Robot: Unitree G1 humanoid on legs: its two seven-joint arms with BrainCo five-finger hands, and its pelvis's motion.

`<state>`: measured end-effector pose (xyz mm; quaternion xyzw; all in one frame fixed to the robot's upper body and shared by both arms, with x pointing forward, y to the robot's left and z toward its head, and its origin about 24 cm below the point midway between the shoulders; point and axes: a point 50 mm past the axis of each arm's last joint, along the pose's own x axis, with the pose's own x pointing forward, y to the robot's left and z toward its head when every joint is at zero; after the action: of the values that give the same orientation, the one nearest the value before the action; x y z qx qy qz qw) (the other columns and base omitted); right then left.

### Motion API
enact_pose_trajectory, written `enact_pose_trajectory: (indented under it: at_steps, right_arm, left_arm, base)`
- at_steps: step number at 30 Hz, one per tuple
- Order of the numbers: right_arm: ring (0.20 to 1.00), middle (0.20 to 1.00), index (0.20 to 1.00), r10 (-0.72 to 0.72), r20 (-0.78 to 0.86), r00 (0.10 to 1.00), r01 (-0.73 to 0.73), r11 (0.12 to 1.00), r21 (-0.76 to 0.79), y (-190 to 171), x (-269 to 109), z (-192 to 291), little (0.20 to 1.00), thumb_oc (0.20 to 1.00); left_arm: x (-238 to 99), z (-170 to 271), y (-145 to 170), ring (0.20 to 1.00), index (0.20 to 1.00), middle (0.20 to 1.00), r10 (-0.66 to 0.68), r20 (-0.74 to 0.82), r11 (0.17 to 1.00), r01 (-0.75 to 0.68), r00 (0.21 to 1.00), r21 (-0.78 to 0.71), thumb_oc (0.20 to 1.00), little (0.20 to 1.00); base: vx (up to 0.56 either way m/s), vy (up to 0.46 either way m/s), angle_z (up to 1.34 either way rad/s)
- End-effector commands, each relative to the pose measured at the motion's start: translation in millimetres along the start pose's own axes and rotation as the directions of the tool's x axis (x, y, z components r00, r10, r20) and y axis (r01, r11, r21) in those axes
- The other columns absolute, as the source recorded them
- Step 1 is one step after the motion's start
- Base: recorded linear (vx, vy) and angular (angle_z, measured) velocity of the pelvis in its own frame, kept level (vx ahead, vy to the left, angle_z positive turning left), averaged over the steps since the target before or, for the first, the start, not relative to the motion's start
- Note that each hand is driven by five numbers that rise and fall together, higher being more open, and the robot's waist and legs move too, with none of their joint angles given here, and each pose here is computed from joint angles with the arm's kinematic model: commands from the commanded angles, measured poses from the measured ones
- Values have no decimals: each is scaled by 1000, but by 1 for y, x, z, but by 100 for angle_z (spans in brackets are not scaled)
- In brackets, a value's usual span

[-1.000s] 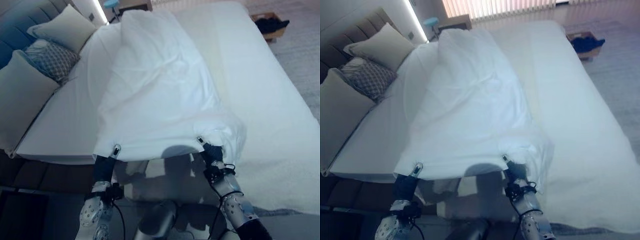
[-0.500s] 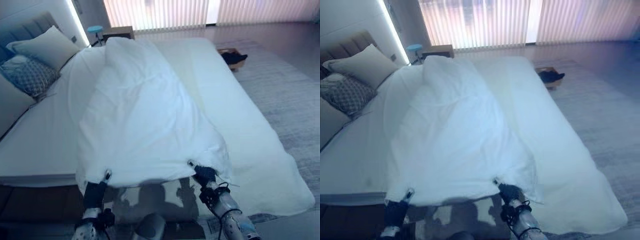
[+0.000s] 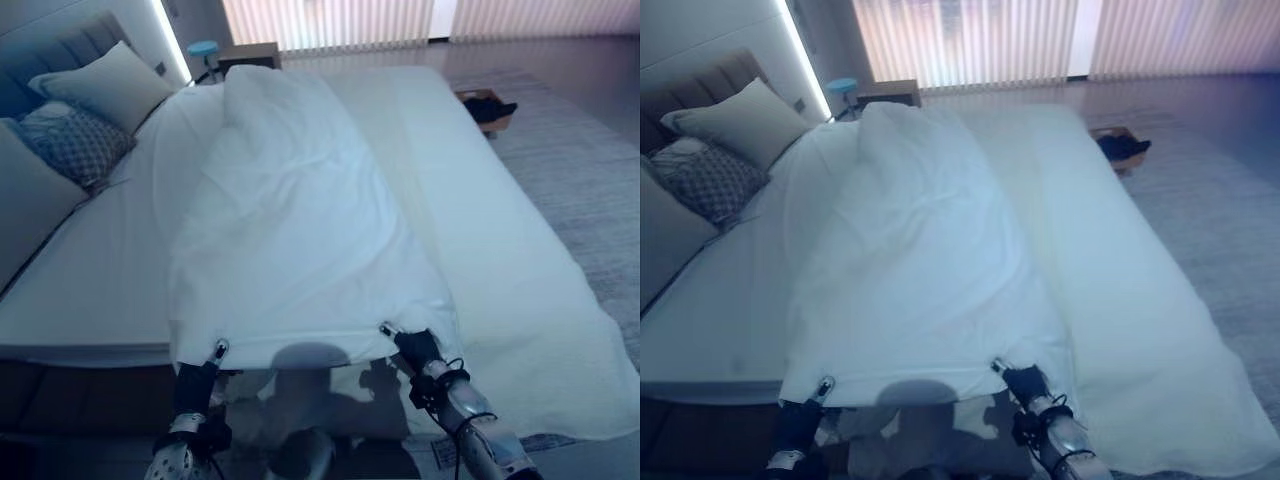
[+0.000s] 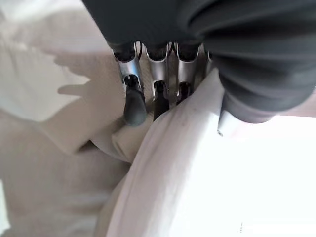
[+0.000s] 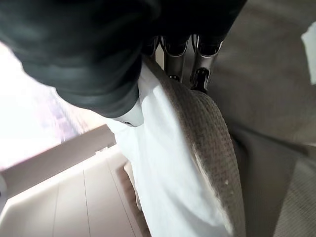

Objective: Make the bed

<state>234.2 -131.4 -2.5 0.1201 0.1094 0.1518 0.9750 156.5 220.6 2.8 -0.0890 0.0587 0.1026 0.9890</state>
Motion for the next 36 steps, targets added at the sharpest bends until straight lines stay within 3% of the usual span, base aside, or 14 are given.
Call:
enact_pose_trajectory:
  at_steps: [1, 4, 8, 12, 14, 17, 19, 26, 29, 36]
  right_arm:
    - [200, 200, 200, -169, 94, 981, 181, 975, -128, -51, -16, 26, 200, 200]
    - [200, 200, 200, -51, 49, 998, 58, 989, -138, -30, -7, 18, 200, 200]
    - [200, 200, 200, -3, 26, 1000, 7, 983, -183, -24, 3, 19, 200, 200]
    - [200, 200, 200, -10, -58, 998, -4, 971, -239, -31, 5, 10, 200, 200]
    - [200, 200, 200, -60, -102, 993, 28, 957, -289, -41, 14, 6, 200, 200]
    - [200, 200, 200, -56, -118, 991, 12, 939, -345, -36, 36, 10, 200, 200]
    - [200, 200, 200, -46, -107, 993, 0, 919, -395, -20, 66, 22, 200, 200]
    - [200, 200, 200, -10, -34, 999, -3, 933, -359, -2, 80, 43, 200, 200]
    - [200, 200, 200, -9, -34, 999, -3, 940, -341, -5, 73, 39, 200, 200]
    - [200, 200, 200, 63, -61, 996, -78, 948, -308, 5, 60, 27, 200, 200]
  left_arm:
    - [-41, 63, 83, 200, 200, 200, 304, 245, 921, -350, 921, 171, 200, 200]
    - [-48, 69, 87, 200, 200, 200, 321, 265, 908, -375, 909, 188, 200, 200]
    - [-46, 68, 90, 200, 200, 200, 345, 273, 904, -396, 898, 159, 200, 200]
    - [-38, 34, 85, 200, 200, 200, 305, 89, 950, -310, 948, 49, 200, 200]
    - [-22, 4, 73, 200, 200, 200, 219, -52, 973, -222, 974, -56, 200, 200]
    - [-13, -20, 67, 200, 200, 200, 208, -146, 972, -221, 967, -81, 200, 200]
    - [3, -20, 60, 200, 200, 200, 194, -148, 979, -202, 970, -38, 200, 200]
    - [29, 25, 58, 200, 200, 200, 226, 54, 974, -226, 973, -8, 200, 200]
    - [26, 36, 58, 200, 200, 200, 256, 108, 967, -255, 961, -17, 200, 200]
    - [11, 27, 65, 200, 200, 200, 266, 70, 956, -272, 961, 108, 200, 200]
  base:
    - [-99, 88, -25]
    - [-149, 29, -52]
    - [-222, -63, -33]
    - [-98, -112, 6]
    - [-108, -141, 52]
    - [-84, -19, 45]
    - [-66, 24, -69]
    - [-116, 46, -29]
    - [-94, 96, 74]
    - [-86, 168, -6]
